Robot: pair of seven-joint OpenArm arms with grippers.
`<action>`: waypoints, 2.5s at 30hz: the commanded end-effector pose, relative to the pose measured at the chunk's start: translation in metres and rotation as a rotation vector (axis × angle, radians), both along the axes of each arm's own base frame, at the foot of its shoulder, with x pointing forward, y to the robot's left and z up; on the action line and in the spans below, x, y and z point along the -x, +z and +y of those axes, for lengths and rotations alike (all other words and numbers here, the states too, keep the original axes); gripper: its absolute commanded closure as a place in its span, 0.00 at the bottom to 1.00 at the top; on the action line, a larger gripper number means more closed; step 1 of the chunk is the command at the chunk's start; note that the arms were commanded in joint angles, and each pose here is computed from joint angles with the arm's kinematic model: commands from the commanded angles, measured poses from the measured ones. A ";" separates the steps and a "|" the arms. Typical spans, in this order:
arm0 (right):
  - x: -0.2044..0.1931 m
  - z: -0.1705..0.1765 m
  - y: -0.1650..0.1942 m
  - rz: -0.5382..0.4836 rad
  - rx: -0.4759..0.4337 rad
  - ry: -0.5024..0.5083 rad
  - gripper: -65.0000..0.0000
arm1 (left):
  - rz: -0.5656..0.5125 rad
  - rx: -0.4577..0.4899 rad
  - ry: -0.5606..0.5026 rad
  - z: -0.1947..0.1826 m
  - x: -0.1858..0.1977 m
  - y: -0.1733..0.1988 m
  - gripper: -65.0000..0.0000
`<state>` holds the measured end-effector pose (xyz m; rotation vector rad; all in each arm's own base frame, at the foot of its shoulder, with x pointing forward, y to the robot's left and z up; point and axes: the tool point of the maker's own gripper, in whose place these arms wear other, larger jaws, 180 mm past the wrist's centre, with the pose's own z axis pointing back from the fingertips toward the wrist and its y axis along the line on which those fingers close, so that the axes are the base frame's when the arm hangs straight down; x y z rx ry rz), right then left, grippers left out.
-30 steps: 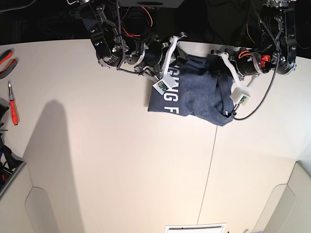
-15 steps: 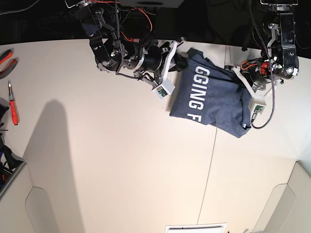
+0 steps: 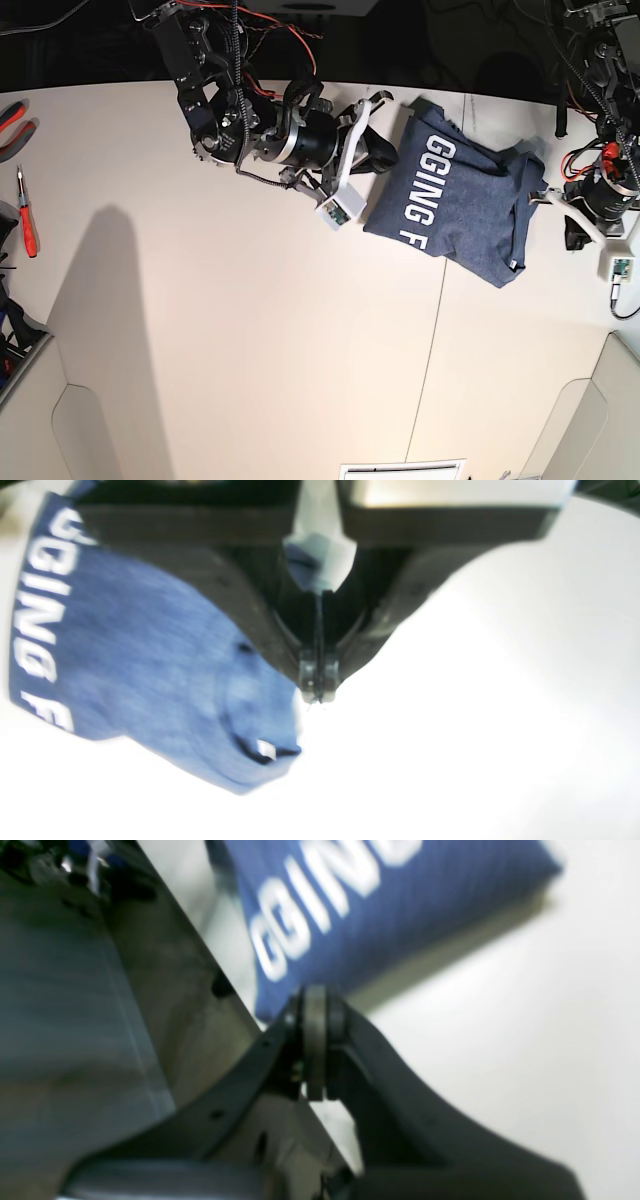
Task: Layout the t-shirt on the table in an organized manner, then fold the t-shirt properly
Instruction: 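Release the left gripper and lift the bundle with the right gripper, then carry the folded shirt with the right gripper to the table edge and release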
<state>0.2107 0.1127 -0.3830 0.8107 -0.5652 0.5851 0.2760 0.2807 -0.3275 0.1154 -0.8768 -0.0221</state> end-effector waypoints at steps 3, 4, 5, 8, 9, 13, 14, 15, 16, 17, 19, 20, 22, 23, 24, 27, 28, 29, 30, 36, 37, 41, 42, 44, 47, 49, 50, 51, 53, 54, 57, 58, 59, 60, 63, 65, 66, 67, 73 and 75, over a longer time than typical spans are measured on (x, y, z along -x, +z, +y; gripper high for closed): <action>-0.034 0.018 0.048 -0.110 -0.124 -0.004 1.00 | -0.058 -0.020 0.053 0.018 -0.003 0.017 1.00; -0.040 0.024 0.059 -0.139 -0.142 0.005 1.00 | -0.061 -0.017 0.060 0.020 -0.002 0.018 1.00; -0.046 0.030 0.069 -0.166 -0.161 0.016 1.00 | -0.065 -0.011 0.063 0.021 -0.002 0.019 1.00; -0.057 0.055 0.094 -0.217 -0.201 0.052 1.00 | -0.074 0.010 0.059 0.018 -0.003 0.020 1.00; -0.058 0.063 0.097 -0.235 -0.198 0.076 1.00 | -0.078 0.020 0.057 0.017 -0.004 0.020 1.00; -0.047 0.090 0.074 -0.264 -0.086 0.224 1.00 | -0.081 0.017 0.057 0.017 -0.004 0.021 1.00; -0.043 0.093 0.061 -0.256 -0.043 0.256 1.00 | -0.076 0.004 0.060 0.019 -0.003 0.021 1.00; -0.039 0.094 0.047 -0.244 -0.003 0.283 1.00 | -0.072 -0.006 0.063 0.020 -0.003 0.020 1.00; -0.036 0.094 0.033 -0.231 0.032 0.300 1.00 | -0.070 -0.011 0.065 0.021 -0.002 0.020 1.00; -0.034 0.093 0.018 -0.215 0.061 0.306 1.00 | -0.071 -0.011 0.069 0.022 -0.002 0.020 1.00; -0.034 0.087 -0.012 -0.185 0.109 0.289 1.00 | -0.072 -0.009 0.075 0.022 -0.002 0.020 1.00; -0.033 0.082 -0.028 -0.169 0.142 0.283 1.00 | -0.072 -0.009 0.074 0.022 -0.002 0.020 1.00; -0.032 0.063 -0.064 -0.133 0.249 0.264 1.00 | -0.072 -0.009 0.074 0.022 -0.002 0.020 1.00; -0.033 0.051 -0.081 -0.116 0.316 0.247 1.00 | -0.072 -0.009 0.074 0.022 -0.002 0.020 1.00; -0.036 0.037 -0.095 -0.106 0.383 0.221 1.00 | -0.072 -0.009 0.074 0.022 -0.002 0.020 1.00; -0.056 -0.012 -0.118 -0.074 0.552 0.058 1.00 | -0.072 -0.009 0.074 0.022 -0.002 0.020 1.00; -0.064 -0.028 -0.119 -0.067 0.580 -0.002 1.00 | -0.071 -0.008 0.074 0.022 -0.002 0.020 1.00; -0.072 -0.043 -0.118 -0.059 0.597 -0.051 1.00 | -0.072 -0.008 0.074 0.022 -0.002 0.020 1.00; -0.080 -0.059 -0.115 -0.056 0.604 -0.099 1.00 | -0.074 -0.005 0.073 0.022 -0.003 0.020 1.00; -0.127 -0.164 -0.078 -0.084 0.617 -0.399 1.00 | -0.079 0.002 0.071 0.021 -0.003 0.021 1.00; -0.132 -0.181 -0.071 -0.088 0.613 -0.446 1.00 | -0.079 0.002 0.071 0.021 -0.003 0.021 1.00; -0.140 -0.229 -0.054 -0.048 0.549 -0.593 1.00 | -0.102 0.026 0.064 0.017 -0.006 0.024 1.00; -0.140 -0.236 -0.053 -0.032 0.533 -0.614 1.00 | -0.110 0.036 0.062 0.016 -0.007 0.025 1.00; -0.139 -0.242 -0.052 0.000 0.494 -0.644 1.00 | -0.115 0.048 0.058 0.014 -0.007 0.025 1.00; -0.139 -0.238 -0.050 0.045 0.417 -0.675 1.00 | -0.116 0.047 0.051 0.013 -0.008 0.026 1.00; -0.141 -0.232 -0.049 0.067 0.378 -0.705 1.00 | -0.116 0.047 0.051 0.013 -0.008 0.026 1.00; -0.142 -0.231 -0.048 0.066 0.375 -0.717 1.00 | -0.116 0.047 0.051 0.013 -0.008 0.025 1.00; -0.143 -0.229 -0.048 0.058 0.375 -0.726 1.00 | -0.115 0.047 0.051 0.013 -0.008 0.025 1.00; -0.149 -0.230 -0.046 0.029 0.380 -0.764 1.00 | -0.114 0.047 0.051 0.013 -0.007 0.025 1.00; -0.152 -0.228 -0.043 0.012 0.375 -0.774 1.00 | -0.115 0.047 0.051 0.013 -0.008 0.025 1.00; -0.159 -0.219 -0.030 -0.026 0.338 -0.770 1.00 | -0.114 0.047 0.052 0.013 -0.007 0.025 1.00; -0.162 -0.216 -0.022 -0.048 0.319 -0.765 1.00 | -0.115 0.048 0.052 0.013 -0.007 0.025 1.00; -0.166 -0.211 -0.010 -0.076 0.288 -0.754 1.00 | -0.116 0.049 0.051 0.013 -0.008 0.025 1.00; -0.169 -0.205 0.003 -0.108 0.252 -0.740 1.00 | -0.118 0.056 0.051 0.012 -0.008 0.025 1.00; -0.179 -0.196 0.044 -0.221 0.181 -0.711 1.00 | -0.125 0.079 0.047 0.008 -0.008 0.026 1.00; -0.183 -0.192 0.065 -0.292 0.159 -0.683 1.00 | -0.131 0.095 0.043 0.006 -0.009 0.026 1.00; -0.185 -0.190 0.071 -0.318 0.150 -0.670 1.00 | -0.133 0.100 0.039 0.005 -0.009 0.027 1.00; -0.187 -0.189 0.073 -0.336 0.147 -0.660 1.00 | -0.135 0.105 0.030 0.003 -0.010 0.027 1.00; -0.204 -0.203 0.056 -0.375 0.212 -0.690 1.00 | -0.151 0.144 0.007 -0.004 -0.012 0.030 1.00; -0.215 -0.206 0.044 -0.354 0.226 -0.694 1.00 | -0.153 0.150 0.004 -0.005 -0.012 0.030 1.00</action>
